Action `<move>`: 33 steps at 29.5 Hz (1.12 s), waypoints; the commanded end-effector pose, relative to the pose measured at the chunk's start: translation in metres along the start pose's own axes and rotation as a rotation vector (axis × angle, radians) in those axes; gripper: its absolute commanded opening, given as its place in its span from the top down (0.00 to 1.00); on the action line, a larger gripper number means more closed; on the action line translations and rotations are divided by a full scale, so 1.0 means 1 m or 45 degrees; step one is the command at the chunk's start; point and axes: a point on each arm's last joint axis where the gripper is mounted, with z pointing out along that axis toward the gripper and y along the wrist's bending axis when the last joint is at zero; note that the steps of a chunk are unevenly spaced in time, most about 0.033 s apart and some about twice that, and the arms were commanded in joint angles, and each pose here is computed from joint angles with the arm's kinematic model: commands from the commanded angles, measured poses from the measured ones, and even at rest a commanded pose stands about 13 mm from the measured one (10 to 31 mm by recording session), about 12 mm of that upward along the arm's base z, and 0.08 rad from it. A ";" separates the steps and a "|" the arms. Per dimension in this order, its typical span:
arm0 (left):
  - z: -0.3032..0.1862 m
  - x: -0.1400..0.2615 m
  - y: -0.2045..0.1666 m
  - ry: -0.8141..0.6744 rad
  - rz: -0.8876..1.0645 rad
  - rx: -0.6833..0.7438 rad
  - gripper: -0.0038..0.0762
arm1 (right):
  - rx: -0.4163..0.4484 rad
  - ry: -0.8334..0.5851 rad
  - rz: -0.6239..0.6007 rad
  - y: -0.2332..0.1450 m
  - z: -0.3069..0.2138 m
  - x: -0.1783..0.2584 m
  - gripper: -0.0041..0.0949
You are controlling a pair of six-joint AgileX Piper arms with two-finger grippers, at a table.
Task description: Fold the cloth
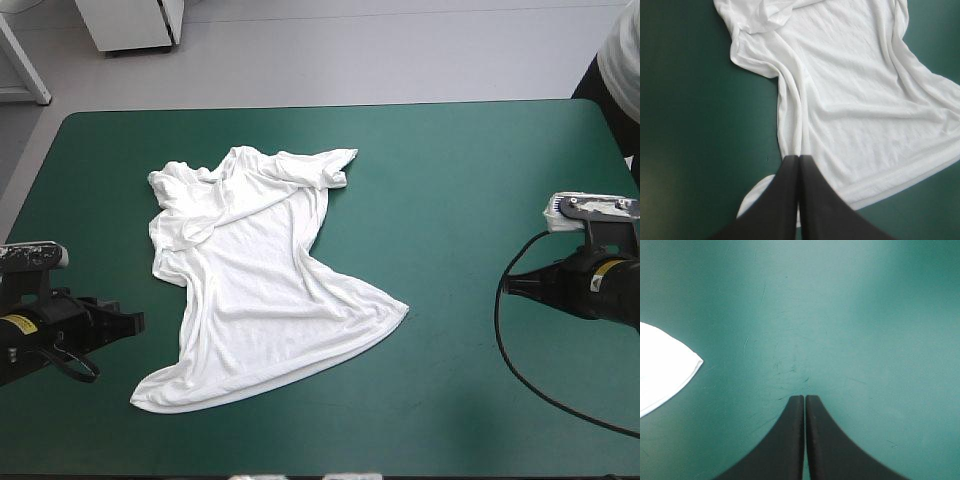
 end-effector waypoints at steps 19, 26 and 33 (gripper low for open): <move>-0.034 -0.057 -0.005 -0.141 0.193 -0.064 0.88 | -0.014 -0.055 -0.016 -0.001 -0.009 -0.004 0.95; 0.006 -0.077 0.000 0.011 0.120 -0.011 0.42 | -0.014 -0.041 -0.094 -0.001 -0.009 -0.003 0.95; 0.030 -0.081 0.016 0.118 -0.012 -0.170 0.43 | -0.013 -0.041 -0.120 -0.001 -0.009 -0.003 0.95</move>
